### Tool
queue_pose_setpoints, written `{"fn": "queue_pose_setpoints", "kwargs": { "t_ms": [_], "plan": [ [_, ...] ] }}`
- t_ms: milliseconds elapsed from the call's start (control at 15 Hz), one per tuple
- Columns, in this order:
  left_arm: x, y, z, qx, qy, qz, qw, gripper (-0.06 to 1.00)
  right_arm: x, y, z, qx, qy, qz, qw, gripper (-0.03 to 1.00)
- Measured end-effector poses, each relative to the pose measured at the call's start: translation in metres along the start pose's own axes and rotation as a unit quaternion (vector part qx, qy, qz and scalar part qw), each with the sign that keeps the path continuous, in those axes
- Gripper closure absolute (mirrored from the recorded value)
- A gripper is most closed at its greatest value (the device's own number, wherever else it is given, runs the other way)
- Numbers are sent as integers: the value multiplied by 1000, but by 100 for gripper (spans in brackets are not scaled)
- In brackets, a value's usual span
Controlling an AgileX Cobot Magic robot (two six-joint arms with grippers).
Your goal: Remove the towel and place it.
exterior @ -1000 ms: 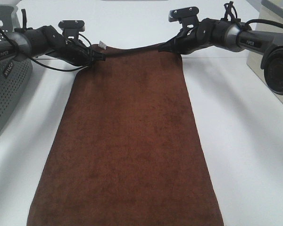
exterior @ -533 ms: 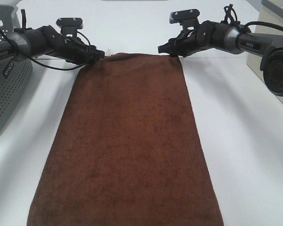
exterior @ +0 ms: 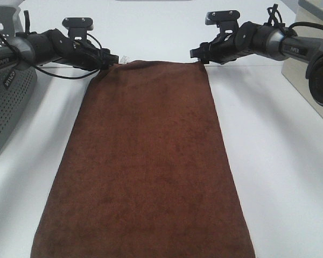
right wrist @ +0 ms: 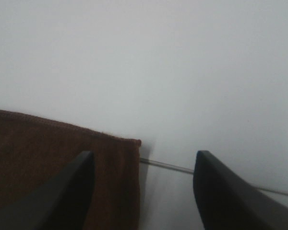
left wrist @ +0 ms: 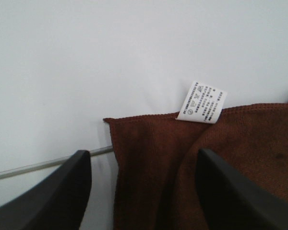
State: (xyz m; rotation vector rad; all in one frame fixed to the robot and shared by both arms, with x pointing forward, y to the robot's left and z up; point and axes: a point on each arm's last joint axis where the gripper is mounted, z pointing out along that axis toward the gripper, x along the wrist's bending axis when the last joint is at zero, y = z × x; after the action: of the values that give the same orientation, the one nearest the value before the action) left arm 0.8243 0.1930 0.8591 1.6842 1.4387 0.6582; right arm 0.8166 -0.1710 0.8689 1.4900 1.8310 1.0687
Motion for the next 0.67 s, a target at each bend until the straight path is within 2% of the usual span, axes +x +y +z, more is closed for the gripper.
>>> {"fn": "queue_pose_setpoints", "kwargs": {
  "t_ms": [200,333,467,600,667],
  "plan": [
    [-5,16,-10,5,-13,4,1000,36,4,-5,-7,74,23,3,997,37],
    [-12,35,-23,46,-43,24,998,36,10,18,-29,97,40,0,994,34],
    [-20,55,-44,101,-65,36,992,29,17,49,-62,115,57,-3,992,26],
    [-21,76,-70,145,-49,41,987,16,23,75,-99,151,72,-5,986,23],
    [-21,88,-85,158,-36,44,986,13,25,86,-117,164,72,-10,984,22]
  ]
}}
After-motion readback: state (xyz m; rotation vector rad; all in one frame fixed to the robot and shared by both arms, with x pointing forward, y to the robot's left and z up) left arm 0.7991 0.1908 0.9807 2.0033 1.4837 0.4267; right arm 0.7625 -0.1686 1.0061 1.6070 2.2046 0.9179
